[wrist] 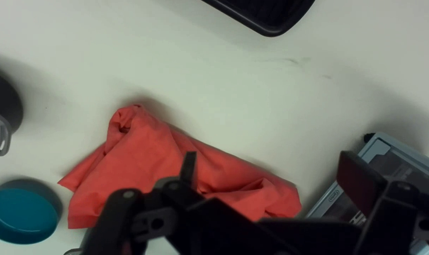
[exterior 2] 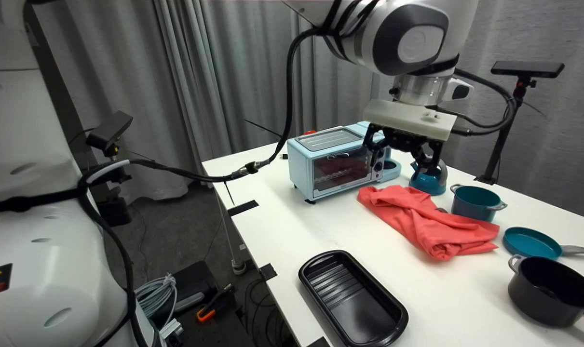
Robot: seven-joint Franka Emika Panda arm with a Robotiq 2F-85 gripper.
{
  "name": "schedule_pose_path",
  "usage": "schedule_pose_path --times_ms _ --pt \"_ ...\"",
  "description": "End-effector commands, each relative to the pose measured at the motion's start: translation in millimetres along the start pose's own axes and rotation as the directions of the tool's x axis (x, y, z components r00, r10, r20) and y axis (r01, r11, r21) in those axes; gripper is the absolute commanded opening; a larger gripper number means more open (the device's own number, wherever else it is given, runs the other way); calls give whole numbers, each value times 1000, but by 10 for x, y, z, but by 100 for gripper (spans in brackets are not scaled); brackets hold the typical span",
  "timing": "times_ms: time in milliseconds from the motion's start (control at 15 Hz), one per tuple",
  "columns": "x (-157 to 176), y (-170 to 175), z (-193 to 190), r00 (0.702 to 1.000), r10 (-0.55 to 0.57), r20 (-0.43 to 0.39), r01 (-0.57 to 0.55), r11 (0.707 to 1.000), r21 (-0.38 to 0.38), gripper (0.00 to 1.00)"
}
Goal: Unfold the long sleeve shirt on the table
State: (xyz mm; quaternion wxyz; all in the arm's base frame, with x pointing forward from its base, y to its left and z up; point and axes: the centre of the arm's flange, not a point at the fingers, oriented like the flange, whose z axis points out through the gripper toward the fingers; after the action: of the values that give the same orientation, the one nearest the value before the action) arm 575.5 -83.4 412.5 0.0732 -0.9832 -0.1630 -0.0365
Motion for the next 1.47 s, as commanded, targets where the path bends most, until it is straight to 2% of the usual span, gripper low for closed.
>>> schedule_pose_path --times_ms 0,200,267,733,933,1400 --pt "412 6 162 999 3 -38 -2 1000 11 100" --pt "552 -78 142 998 -22 -62 24 1000 18 100" --pt "404 -133 238 999 -25 -23 25 1000 2 100" --pt "479 -127 170 999 -31 -40 31 1000 -3 100" --pt "604 -54 409 997 -21 -81 18 999 -47 100" --pt "804 -73 1257 987 77 -139 -86 995 -58 100"
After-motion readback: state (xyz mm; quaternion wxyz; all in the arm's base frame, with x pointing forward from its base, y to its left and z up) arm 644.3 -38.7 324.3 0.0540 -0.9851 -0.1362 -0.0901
